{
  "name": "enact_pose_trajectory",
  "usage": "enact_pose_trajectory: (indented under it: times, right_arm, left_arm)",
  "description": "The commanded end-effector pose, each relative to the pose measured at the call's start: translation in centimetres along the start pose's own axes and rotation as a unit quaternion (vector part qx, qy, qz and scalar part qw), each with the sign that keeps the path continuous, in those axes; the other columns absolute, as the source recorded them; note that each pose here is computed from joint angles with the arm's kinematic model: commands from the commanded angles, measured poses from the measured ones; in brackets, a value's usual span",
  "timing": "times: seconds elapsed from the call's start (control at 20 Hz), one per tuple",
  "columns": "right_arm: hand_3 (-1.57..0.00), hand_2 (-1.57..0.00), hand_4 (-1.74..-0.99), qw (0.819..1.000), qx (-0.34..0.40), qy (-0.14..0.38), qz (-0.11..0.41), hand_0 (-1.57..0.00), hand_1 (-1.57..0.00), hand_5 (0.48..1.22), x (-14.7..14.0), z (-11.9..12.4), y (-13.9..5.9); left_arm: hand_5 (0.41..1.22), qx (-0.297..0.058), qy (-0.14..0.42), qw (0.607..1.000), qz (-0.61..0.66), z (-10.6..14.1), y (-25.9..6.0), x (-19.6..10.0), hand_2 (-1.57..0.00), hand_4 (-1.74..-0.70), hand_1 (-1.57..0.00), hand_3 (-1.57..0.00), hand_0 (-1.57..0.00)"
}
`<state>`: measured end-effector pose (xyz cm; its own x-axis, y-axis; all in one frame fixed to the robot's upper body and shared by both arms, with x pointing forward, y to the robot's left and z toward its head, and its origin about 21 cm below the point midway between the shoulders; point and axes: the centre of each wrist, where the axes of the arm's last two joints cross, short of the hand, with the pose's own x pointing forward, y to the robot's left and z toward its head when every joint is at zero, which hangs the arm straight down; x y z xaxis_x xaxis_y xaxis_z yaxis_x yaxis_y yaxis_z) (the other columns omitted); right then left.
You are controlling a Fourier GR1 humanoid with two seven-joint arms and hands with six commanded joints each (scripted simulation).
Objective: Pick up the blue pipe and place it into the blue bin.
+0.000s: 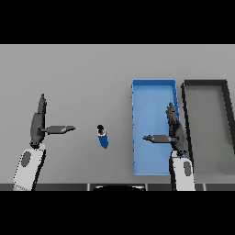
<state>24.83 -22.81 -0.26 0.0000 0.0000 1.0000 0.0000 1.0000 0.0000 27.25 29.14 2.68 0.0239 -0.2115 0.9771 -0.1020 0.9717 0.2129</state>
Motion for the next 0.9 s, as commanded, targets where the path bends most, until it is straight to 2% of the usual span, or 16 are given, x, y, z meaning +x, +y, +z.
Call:
enact_pose_trajectory:
  times: [0.0,0.25,0.3,0.35,0.4,0.55,0.65,0.85]
  right_arm:
    - [0.00,0.00,-1.205,1.000,-0.001,0.000,0.000,0.00,0.00,0.629,0.0,0.0,0.0]
    - [0.00,0.00,-1.205,1.000,-0.001,-0.002,0.001,0.00,0.00,0.629,-0.1,0.5,-0.3]
    - [0.00,0.00,-1.205,0.996,0.014,-0.044,0.070,0.00,0.00,0.629,0.4,1.3,-1.6]
    - [0.00,0.00,-1.201,0.991,0.027,-0.063,0.110,0.00,0.00,0.628,0.7,2.1,-2.2]
    - [0.00,0.00,-1.197,0.988,0.036,-0.070,0.134,0.00,0.00,0.627,0.9,2.4,-2.2]
    - [0.00,0.00,-1.196,0.985,0.046,-0.070,0.151,0.00,0.00,0.623,1.1,3.4,-2.3]
    - [0.00,0.00,-1.203,0.985,0.050,-0.066,0.152,0.00,0.00,0.625,1.5,2.9,-2.1]
    - [0.00,0.00,-1.180,0.983,0.053,-0.068,0.160,0.00,0.00,0.617,1.6,2.9,-2.1]
  left_arm:
    - [0.593,0.000,-0.003,1.000,0.000,0.0,0.0,0.0,0.00,-0.97,0.00,0.00,0.00]
    - [0.593,0.001,-0.003,1.000,-0.001,0.0,0.0,0.0,0.00,-0.97,0.00,0.00,0.00]
    - [0.593,-0.054,-0.022,0.998,-0.038,0.8,1.2,-0.5,0.00,-0.97,0.00,0.00,0.00]
    - [0.592,-0.090,-0.029,0.994,-0.059,1.2,2.5,-0.9,0.00,-0.96,0.00,0.00,0.00]
    - [0.590,-0.110,-0.030,0.991,-0.074,1.3,3.4,-1.0,0.00,-0.96,0.00,0.00,0.00]
    - [0.595,-0.146,-0.037,0.985,-0.083,1.4,3.9,-1.1,0.00,-0.96,0.00,0.00,0.00]
    - [0.593,-0.166,-0.036,0.982,-0.079,1.4,4.0,-1.1,0.00,-0.96,0.00,0.00,0.00]
    - [0.561,-0.238,-0.041,0.967,-0.085,2.9,4.0,-0.3,0.00,-1.01,0.00,0.00,0.00]
